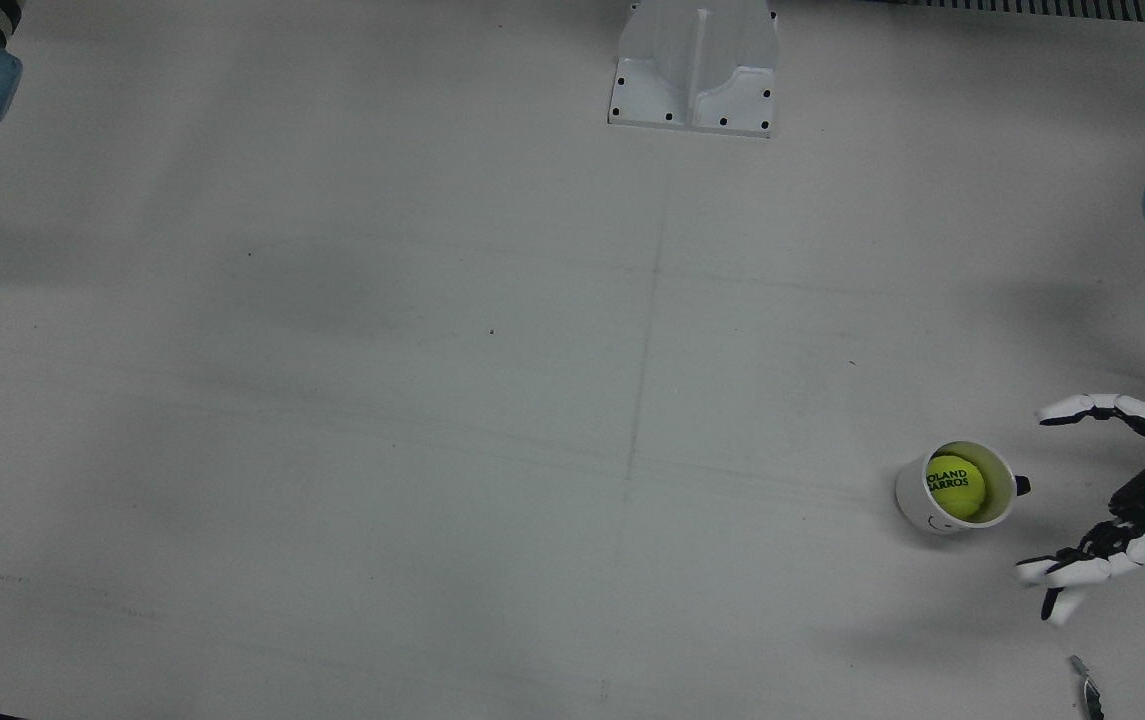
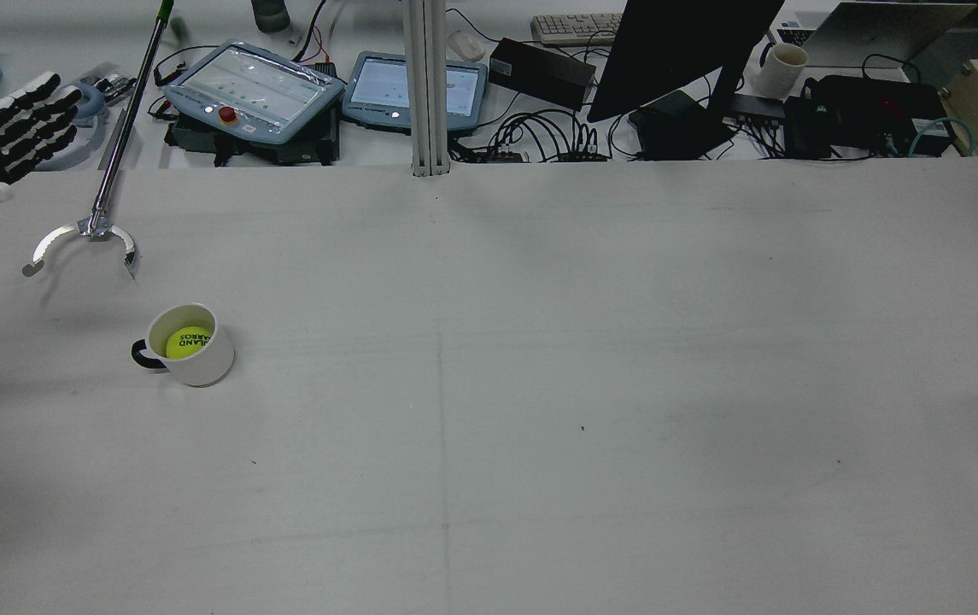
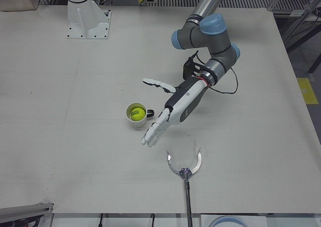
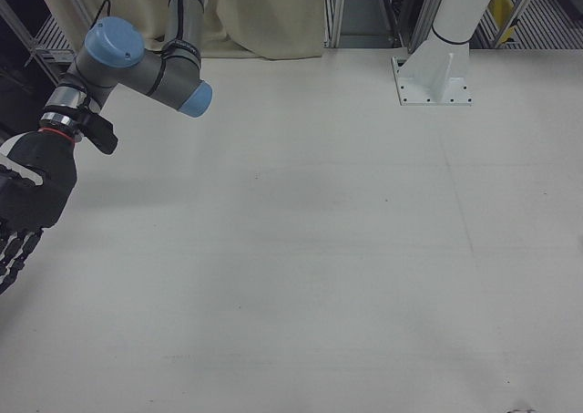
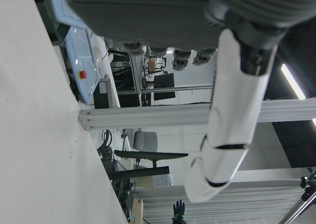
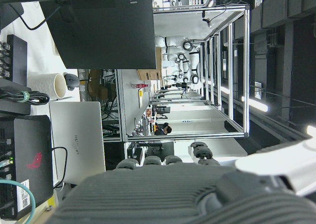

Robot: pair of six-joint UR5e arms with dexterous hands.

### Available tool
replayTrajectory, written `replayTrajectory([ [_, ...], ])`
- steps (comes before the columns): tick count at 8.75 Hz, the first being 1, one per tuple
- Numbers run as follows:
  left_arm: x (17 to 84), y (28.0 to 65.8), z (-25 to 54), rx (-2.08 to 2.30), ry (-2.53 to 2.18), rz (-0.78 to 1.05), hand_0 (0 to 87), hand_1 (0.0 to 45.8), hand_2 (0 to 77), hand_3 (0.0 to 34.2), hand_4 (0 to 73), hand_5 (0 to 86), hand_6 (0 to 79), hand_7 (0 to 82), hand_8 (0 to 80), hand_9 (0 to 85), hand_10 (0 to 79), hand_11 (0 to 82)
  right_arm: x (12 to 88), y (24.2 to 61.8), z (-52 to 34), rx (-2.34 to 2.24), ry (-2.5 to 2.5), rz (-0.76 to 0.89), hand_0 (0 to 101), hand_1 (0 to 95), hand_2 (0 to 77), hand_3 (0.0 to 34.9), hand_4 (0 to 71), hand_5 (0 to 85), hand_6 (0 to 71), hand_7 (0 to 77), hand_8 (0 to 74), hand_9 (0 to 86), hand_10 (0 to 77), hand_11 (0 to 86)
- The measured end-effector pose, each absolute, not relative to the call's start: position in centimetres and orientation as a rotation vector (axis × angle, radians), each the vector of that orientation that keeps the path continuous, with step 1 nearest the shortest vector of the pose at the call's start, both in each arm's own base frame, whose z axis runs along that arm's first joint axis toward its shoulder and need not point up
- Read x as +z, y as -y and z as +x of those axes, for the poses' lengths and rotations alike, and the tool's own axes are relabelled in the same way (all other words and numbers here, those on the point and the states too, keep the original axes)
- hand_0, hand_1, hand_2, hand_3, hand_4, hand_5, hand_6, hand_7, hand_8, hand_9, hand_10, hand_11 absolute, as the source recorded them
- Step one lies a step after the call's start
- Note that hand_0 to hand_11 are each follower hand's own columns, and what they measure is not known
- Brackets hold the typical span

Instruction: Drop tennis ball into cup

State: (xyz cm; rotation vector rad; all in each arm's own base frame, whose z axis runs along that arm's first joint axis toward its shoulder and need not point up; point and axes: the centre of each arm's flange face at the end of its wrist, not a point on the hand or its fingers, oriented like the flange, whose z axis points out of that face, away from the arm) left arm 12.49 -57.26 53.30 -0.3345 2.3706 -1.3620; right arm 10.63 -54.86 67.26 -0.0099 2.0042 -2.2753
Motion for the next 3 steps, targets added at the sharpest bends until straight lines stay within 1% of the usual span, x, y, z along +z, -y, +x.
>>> replayTrajectory([
  [1,54.4,57.5,9.0,-1.409,-2.377,-0.266,33.4,7.1,16.9,4.0,1.1,0.5,0.0,2.7,0.0,0.5,0.0,0.5,67.3,54.9,10.6,-2.276,-2.004,-0.010,0,0.5,0.5,0.0,0.0,0.0,0.0,0.0,0.0,0.0,0.0,0.5],
  [2,55.3,57.5,6.2,-1.448,-2.380,-0.214,18.7,2.2,16.9,7.7,1.1,0.5,0.0,1.6,0.0,1.1,0.0,0.5,67.3,54.9,10.6,-2.276,-2.004,-0.011,0,0.5,0.5,0.0,0.0,0.0,0.0,0.0,0.0,0.0,0.0,0.5],
  [3,56.1,57.6,3.7,-1.482,-2.385,-0.165,18.7,2.2,16.9,7.7,1.1,0.5,0.0,1.6,0.0,1.1,0.0,0.5,67.3,54.9,10.6,-2.277,-2.003,-0.011,0,0.5,0.5,0.0,0.0,0.0,0.0,0.0,0.0,0.0,0.0,0.5],
])
